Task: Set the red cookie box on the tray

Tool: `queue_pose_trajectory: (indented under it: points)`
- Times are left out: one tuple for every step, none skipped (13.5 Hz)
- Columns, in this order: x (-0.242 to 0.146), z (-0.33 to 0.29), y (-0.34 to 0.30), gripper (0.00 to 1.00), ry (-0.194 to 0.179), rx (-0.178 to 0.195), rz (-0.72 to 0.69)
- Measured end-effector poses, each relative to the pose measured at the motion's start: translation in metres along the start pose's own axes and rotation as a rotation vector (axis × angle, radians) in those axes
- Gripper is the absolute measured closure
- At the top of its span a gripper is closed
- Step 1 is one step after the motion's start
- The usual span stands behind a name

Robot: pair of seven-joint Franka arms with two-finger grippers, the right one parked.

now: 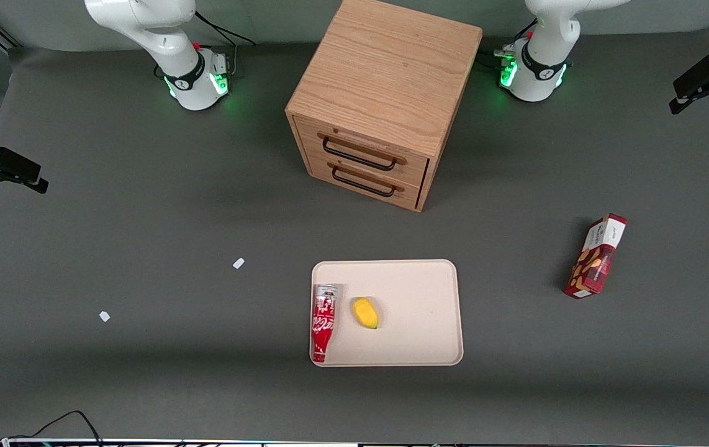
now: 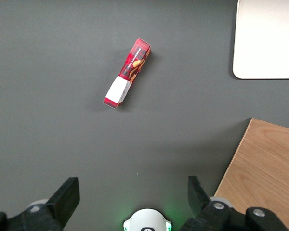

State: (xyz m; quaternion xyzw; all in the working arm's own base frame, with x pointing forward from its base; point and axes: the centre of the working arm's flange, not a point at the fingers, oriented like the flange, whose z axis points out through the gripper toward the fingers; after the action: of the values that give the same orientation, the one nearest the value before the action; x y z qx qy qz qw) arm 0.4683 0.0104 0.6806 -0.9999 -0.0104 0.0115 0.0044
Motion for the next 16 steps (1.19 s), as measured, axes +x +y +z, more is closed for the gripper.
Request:
queue_pose_trajectory:
  points:
    - [0.000,0.000,-0.001,0.00,-0.001,0.000,0.000]
    - [0.000,0.001,-0.003,0.00,-0.003,0.000,-0.002]
    - [0.000,0.001,-0.004,0.00,-0.004,0.000,-0.003]
    - [0.001,0.003,-0.005,0.00,-0.007,-0.001,-0.003]
    - [0.003,0.005,-0.006,0.00,-0.013,-0.001,-0.003]
    - [0.007,0.011,-0.007,0.00,-0.023,-0.002,-0.003]
    - [0.013,0.019,-0.007,0.00,-0.037,-0.004,0.001]
    - [0.023,0.031,-0.009,0.00,-0.052,-0.007,0.026]
    - [0.036,0.046,-0.012,0.00,-0.064,-0.011,0.069]
    - [0.051,0.063,-0.015,0.00,-0.070,-0.014,0.112]
    - [0.067,0.083,-0.020,0.00,-0.068,-0.014,0.141]
    - [0.082,0.102,-0.027,0.00,-0.068,-0.010,0.162]
    - [0.096,0.123,-0.033,0.00,-0.066,0.000,0.190]
    - [0.109,0.145,-0.038,0.00,-0.060,0.008,0.216]
    - [0.120,0.166,-0.042,0.00,-0.052,0.017,0.233]
    - [0.129,0.189,-0.043,0.00,-0.044,0.027,0.247]
